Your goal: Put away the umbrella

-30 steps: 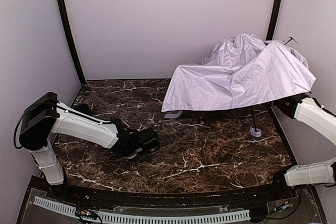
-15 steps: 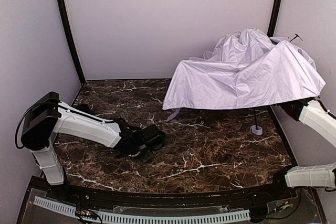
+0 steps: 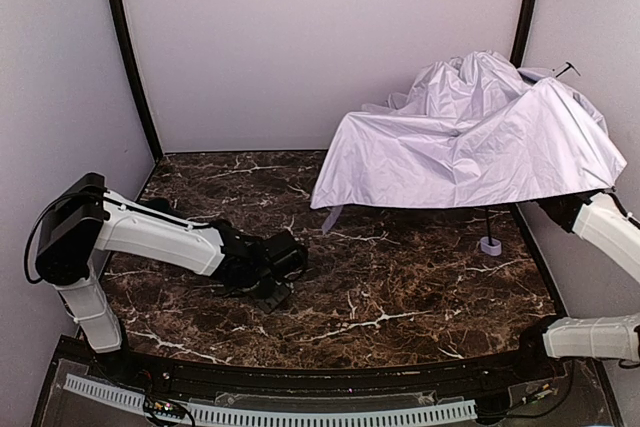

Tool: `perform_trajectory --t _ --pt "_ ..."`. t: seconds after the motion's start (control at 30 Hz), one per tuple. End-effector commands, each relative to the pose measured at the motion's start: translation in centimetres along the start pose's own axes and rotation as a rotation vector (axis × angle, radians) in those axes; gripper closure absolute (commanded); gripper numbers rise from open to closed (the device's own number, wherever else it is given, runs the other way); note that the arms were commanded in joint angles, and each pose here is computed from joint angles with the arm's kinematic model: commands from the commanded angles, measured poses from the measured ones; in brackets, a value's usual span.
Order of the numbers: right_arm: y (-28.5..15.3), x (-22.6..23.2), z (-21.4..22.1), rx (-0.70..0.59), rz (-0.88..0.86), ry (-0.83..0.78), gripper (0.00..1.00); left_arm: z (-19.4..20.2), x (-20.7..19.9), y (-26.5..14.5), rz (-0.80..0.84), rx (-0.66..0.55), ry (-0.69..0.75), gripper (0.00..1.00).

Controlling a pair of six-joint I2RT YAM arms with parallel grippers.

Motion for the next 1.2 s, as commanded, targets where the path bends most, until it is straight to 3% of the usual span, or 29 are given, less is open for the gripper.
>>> perform_trajectory --t 0.0,0.43,0.83,1.03,1.17 --pt "-1.9 0.7 -4.7 -0.224 -0.037 -0.002 1.00 4.3 1.6 2.3 -0.008 0.242 -0.036 1.00" --pt "-2.2 1.2 -6.2 -0.283 -0.097 0.001 1.00 3.5 8.4 4.1 -0.145 0.276 -0.059 1.00" --pt "-2.7 1.4 -7.0 -0.332 -0.108 -0.010 1.00 5.6 14.5 7.2 -0.154 0.332 -0.039 1.00" --pt "-2.8 1.5 -7.4 -0.338 -0.116 -0.010 1.00 4.8 17.4 9.2 -0.157 0.316 -0.025 1.00" --pt "-3.2 1.5 -7.7 -0.345 -0.122 -0.013 1.00 5.4 19.9 10.1 -0.140 0.320 -0.077 1.00"
Point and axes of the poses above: each gripper's point midway between its finger pads, its own y axis out along the fingers, its own x axis along the line the jaws close on, z = x × y, the point moved 10 cm from there along -y, back along the fingers, and after that the axes turned 15 degrees about y, right-handed, at the moved point
